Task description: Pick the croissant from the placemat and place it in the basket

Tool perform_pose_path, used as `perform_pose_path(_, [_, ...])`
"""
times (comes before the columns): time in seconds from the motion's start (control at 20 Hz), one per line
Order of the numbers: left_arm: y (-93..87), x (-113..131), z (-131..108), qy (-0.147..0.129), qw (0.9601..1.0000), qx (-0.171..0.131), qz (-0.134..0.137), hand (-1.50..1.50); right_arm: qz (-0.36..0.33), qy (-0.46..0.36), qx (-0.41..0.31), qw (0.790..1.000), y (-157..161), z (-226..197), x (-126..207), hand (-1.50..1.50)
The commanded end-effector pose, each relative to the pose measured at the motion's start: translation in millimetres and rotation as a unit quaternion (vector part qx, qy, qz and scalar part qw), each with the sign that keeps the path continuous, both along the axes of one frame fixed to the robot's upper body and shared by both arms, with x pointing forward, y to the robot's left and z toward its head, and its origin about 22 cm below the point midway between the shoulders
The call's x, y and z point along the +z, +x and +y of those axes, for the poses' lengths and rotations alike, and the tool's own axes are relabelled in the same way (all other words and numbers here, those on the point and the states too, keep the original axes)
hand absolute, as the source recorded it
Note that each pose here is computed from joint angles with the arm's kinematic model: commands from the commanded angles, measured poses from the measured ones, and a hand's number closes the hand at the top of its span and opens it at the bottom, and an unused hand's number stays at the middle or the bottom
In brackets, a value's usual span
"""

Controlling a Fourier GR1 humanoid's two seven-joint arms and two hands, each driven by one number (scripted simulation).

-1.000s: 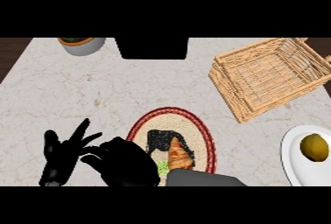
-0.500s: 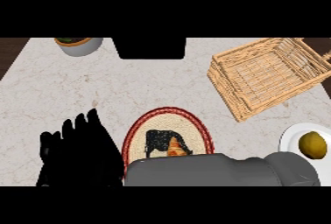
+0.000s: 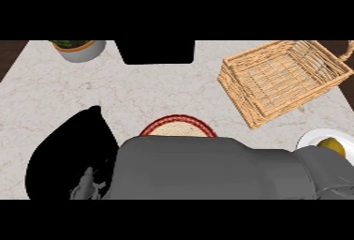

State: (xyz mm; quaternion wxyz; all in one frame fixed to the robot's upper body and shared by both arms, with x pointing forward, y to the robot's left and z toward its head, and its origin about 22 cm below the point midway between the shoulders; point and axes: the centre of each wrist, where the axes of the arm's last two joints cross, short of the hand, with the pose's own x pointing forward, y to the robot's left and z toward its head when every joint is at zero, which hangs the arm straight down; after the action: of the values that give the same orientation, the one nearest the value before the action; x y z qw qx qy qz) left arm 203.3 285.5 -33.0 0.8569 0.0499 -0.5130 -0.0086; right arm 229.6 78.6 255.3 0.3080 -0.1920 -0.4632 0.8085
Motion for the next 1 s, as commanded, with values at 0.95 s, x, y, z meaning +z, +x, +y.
perform_pose_path(0.95, [-10.8,-4,24,0.020,0.9991,0.011,0.036,0.00,0.012,-0.078,-0.070,0.994,-9,-29,-55,-1.50])
